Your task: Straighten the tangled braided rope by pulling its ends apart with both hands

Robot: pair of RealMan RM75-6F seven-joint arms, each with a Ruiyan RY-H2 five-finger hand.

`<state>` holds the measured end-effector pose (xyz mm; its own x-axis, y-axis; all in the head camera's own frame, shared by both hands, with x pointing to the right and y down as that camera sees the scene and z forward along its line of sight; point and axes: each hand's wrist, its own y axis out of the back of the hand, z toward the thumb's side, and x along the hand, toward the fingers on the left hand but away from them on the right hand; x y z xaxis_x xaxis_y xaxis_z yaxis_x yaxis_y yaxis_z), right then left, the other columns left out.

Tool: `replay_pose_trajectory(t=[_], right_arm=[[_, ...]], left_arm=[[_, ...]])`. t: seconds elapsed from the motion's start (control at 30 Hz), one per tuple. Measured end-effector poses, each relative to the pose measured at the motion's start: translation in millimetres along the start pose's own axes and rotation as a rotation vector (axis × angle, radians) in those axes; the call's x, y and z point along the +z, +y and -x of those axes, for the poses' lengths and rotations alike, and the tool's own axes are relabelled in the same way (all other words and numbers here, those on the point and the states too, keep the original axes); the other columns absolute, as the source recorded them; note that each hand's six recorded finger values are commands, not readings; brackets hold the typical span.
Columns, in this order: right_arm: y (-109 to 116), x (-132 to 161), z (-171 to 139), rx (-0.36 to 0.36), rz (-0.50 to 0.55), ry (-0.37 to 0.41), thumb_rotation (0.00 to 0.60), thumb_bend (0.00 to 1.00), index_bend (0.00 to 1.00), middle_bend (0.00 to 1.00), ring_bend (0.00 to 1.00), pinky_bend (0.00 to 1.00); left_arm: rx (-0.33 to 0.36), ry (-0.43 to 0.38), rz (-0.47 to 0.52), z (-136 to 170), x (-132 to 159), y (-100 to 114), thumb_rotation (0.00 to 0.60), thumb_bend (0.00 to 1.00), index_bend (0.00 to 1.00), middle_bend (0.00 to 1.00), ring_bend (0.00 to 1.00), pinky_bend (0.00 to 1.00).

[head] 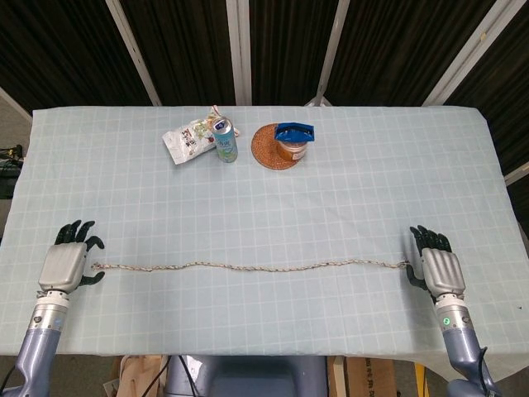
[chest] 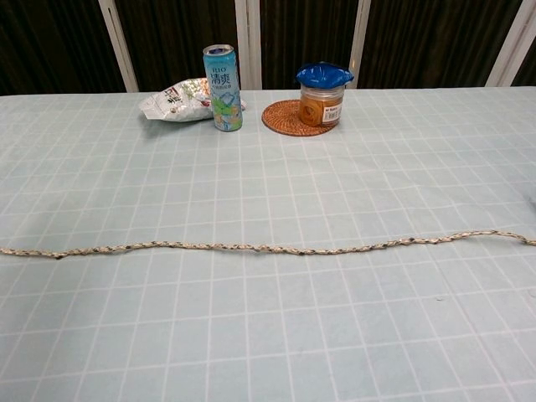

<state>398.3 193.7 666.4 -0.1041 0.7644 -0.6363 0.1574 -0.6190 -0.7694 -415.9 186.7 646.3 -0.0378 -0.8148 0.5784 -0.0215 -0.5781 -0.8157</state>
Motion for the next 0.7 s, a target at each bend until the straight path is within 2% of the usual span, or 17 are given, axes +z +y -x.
replay_pose_trajectory(t=[0.13,0.37,0.53,0.7], right_arm=[[6.4,-3.0,-2.1,-0.013,-0.001,-0.016,0.600,0.51,0.00,0.00,0.00,0.00],[29.1,-6.5,-11.9,-0.080,-0.004,-0.007,0.600,0.52,0.00,0.00,0.00,0.00],[51.5,-2.5,-27.7,-0.181,-0.007,0.056,0.600,0.52,0.00,0.00,0.00,0.00],[63.5,-3.5,-58.0,-0.264,-0.040,0.137,0.600,0.52,0.00,0.00,0.00,0.00]], left_arm=[[0.000,0.005,0.001,4.5,-4.0,6.4,0.600,0.10,0.23,0.00,0.00,0.00],[0.047,-0.002,0.060,16.6,-11.9,25.7,0.600,0.10,0.21,0.00,0.00,0.00],[0.122,-0.041,0.120,34.4,-16.6,45.8,0.600,0.10,0.19,0.00,0.00,0.00],[0.161,-0.083,0.115,62.1,-26.0,53.3,0.600,0.10,0.16,0.00,0.00,0.00]])
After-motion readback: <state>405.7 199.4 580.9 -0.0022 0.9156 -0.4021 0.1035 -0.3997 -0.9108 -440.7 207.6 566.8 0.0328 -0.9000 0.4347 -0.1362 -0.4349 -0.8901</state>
